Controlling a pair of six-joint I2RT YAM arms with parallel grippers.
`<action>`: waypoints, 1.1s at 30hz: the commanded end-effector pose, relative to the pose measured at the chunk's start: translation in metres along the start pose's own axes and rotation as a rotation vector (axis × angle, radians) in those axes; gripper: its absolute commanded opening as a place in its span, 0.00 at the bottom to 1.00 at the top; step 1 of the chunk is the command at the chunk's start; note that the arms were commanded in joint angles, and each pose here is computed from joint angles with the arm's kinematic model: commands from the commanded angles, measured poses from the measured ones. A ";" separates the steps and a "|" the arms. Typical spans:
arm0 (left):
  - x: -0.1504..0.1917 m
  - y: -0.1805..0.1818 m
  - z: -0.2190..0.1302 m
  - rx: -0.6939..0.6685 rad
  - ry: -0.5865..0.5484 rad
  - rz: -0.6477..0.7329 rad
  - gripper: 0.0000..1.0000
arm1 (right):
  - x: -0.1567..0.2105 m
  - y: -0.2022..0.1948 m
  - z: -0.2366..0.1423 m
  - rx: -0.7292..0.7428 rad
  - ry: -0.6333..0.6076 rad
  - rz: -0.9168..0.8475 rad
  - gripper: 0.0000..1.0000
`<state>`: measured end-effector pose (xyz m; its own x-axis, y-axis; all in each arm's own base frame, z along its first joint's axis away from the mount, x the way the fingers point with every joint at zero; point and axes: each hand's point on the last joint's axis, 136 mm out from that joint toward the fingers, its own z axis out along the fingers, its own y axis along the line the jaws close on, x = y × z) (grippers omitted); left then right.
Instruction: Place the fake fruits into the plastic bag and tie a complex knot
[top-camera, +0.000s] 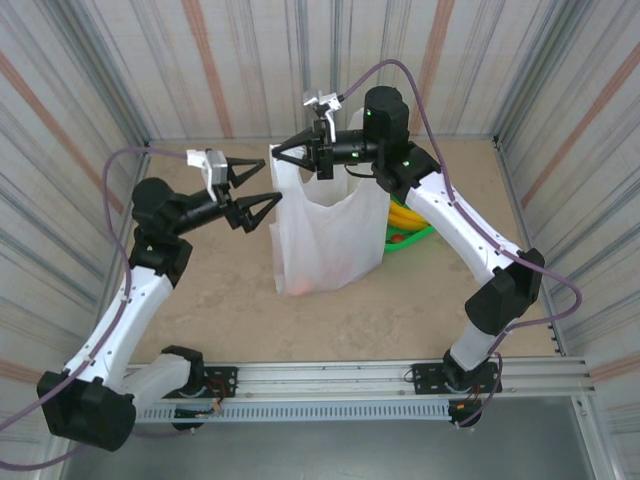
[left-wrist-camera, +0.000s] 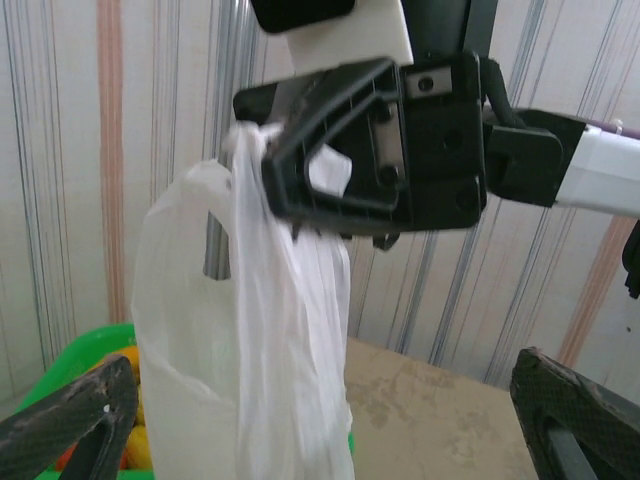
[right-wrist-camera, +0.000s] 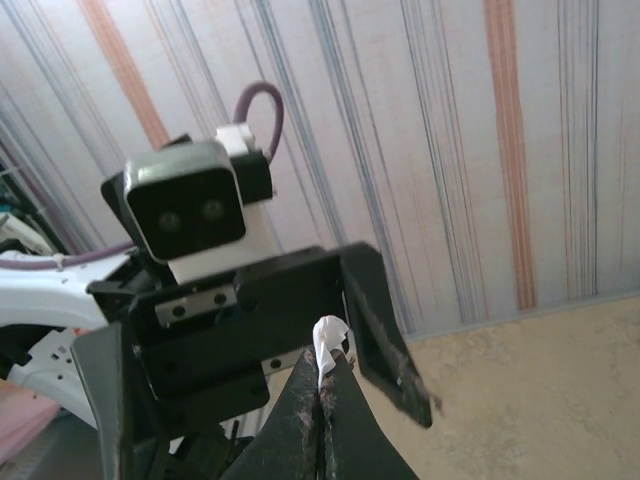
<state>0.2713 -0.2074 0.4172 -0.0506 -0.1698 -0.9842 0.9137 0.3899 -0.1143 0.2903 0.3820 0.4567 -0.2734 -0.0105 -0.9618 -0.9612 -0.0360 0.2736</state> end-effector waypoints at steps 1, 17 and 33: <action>0.010 0.012 0.015 0.002 0.049 -0.032 0.98 | -0.017 0.021 -0.004 -0.018 -0.024 -0.063 0.00; 0.032 -0.006 0.041 0.150 0.063 -0.030 0.20 | -0.022 0.025 -0.002 -0.010 -0.037 -0.073 0.00; 0.126 -0.005 0.031 0.135 0.165 -0.165 0.09 | -0.046 0.024 -0.015 0.035 -0.079 -0.104 0.00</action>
<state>0.2791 -0.2571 0.3077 -0.2565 -0.0693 -0.9641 0.9286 0.2591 -0.2657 0.2921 0.3817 0.4614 -0.2838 -0.0095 -0.9588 -0.9589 -0.0049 0.2838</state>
